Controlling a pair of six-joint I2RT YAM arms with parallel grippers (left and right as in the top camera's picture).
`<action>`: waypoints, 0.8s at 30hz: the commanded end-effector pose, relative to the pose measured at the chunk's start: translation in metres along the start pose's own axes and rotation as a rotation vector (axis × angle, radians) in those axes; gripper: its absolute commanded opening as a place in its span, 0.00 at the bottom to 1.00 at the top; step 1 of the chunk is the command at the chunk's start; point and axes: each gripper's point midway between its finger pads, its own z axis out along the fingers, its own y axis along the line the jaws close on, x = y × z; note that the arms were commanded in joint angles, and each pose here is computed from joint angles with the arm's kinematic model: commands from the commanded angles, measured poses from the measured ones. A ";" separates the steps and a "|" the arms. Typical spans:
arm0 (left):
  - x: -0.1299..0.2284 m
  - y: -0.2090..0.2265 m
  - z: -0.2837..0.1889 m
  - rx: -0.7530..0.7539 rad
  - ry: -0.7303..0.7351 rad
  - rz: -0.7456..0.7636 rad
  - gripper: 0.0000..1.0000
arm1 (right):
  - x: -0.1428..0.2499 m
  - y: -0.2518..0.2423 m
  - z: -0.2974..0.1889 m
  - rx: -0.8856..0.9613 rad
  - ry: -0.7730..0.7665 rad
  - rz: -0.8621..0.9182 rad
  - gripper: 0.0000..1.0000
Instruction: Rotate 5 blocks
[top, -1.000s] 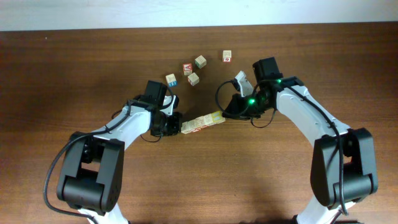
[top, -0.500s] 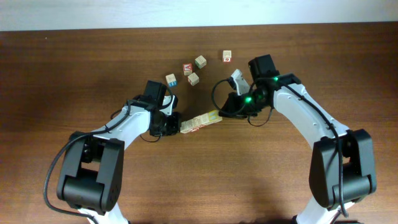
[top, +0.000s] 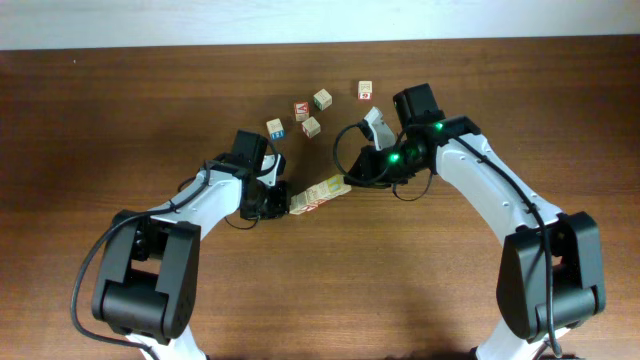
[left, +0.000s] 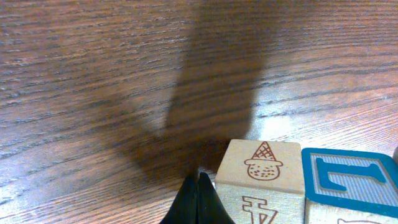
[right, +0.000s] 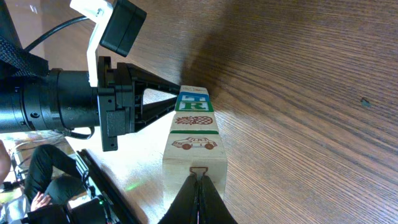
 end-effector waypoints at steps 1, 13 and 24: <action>0.007 -0.040 -0.001 0.168 0.035 0.049 0.00 | 0.013 0.024 0.019 -0.050 0.061 -0.037 0.04; 0.006 -0.040 -0.001 0.167 0.034 0.049 0.00 | 0.016 0.031 0.024 -0.055 0.072 -0.045 0.04; 0.006 -0.040 -0.001 0.168 0.034 0.049 0.00 | 0.017 0.036 0.030 -0.039 0.072 -0.054 0.04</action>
